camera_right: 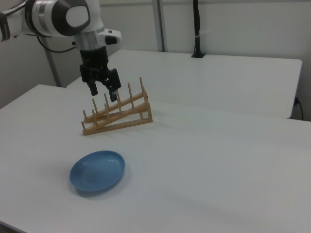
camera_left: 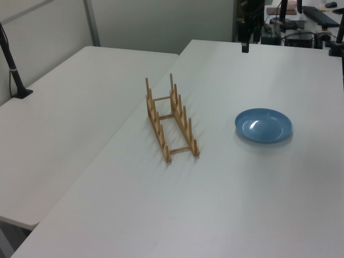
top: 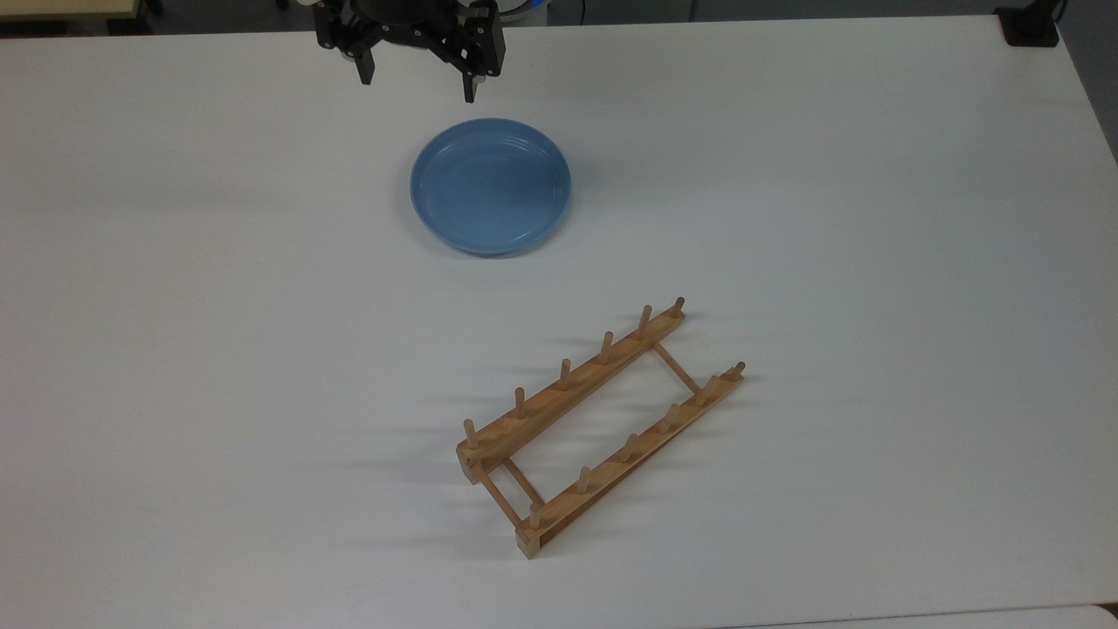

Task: Place plate in plate rack
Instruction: 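Move the gripper down toward the rim of the light blue plate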

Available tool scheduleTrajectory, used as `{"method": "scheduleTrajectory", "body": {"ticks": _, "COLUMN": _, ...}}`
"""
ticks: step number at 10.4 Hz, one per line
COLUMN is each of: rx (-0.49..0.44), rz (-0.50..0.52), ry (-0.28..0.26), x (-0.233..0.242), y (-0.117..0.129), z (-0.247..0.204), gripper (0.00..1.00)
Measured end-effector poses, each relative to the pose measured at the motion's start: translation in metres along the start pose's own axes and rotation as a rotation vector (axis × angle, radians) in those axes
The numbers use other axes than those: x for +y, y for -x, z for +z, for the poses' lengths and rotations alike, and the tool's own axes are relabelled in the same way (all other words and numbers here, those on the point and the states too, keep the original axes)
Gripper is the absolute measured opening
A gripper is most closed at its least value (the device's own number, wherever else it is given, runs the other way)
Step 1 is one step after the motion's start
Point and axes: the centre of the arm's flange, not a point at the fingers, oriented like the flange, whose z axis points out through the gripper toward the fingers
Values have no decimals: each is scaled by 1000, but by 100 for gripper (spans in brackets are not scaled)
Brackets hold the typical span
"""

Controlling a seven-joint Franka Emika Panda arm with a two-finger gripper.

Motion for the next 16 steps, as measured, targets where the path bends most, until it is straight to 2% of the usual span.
{"method": "scheduleTrajectory", "body": {"ticks": 7, "rx": -5, "rz": -23, "ry": 1, "x": 0, "y": 0, "z": 2, "gripper": 100}}
{"method": "scheduleTrajectory", "body": {"ticks": 9, "rx": -16, "rz": -152, "ry": 1, "x": 0, "y": 0, "z": 7, "gripper": 100}}
{"method": "scheduleTrajectory", "body": {"ticks": 12, "rx": -56, "rz": -423, "ry": -6, "x": 11, "y": 1, "z": 25, "gripper": 100}}
{"method": "scheduleTrajectory", "body": {"ticks": 14, "rx": -118, "rz": -559, "ry": -23, "x": 25, "y": 4, "z": 55, "gripper": 96}}
{"method": "scheduleTrajectory", "body": {"ticks": 16, "rx": -169, "rz": -637, "ry": -47, "x": 43, "y": 3, "z": 115, "gripper": 93}}
